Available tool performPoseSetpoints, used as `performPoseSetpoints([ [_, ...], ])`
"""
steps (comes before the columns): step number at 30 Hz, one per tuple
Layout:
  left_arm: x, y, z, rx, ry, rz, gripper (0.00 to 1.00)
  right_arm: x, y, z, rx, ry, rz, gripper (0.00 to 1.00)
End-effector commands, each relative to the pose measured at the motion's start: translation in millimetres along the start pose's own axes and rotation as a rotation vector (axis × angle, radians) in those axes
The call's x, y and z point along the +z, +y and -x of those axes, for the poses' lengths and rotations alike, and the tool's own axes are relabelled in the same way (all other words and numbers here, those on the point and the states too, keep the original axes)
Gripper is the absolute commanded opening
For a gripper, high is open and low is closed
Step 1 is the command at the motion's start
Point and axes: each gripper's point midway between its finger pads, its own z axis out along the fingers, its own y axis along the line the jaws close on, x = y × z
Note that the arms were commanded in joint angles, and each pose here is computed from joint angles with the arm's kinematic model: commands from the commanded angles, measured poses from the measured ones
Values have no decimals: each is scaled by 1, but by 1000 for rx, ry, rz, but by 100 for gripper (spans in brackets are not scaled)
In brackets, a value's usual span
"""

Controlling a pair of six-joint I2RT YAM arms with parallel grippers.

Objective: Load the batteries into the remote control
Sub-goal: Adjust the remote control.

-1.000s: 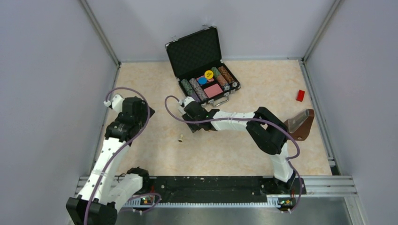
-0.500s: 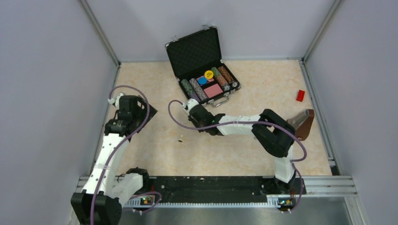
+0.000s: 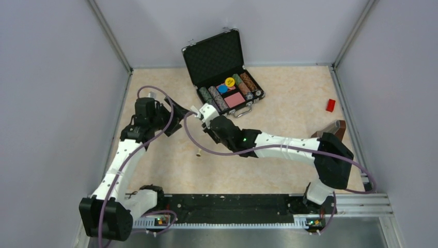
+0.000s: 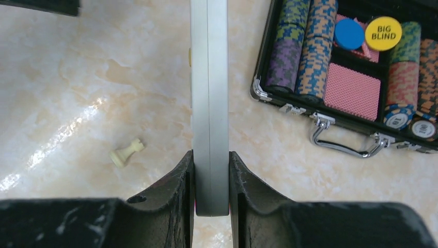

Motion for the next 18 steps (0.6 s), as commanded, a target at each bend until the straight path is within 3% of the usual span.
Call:
performPoseSetpoints([
  [1,-6,-53,10,41,-47,-168,89,-11,2,41,-56,-78,-49,21],
  [8,4,-44,-1,57,-114,-111,89,-10,16,58,-122,-109,-78,23],
  [14,-6,-48,18,82,-255,-119,88,-10,22,62,-200,-104,-119,23],
  [18,-2,-36,23,55,-269,-37,86,-12,26,65,-238,-111,-138,24],
])
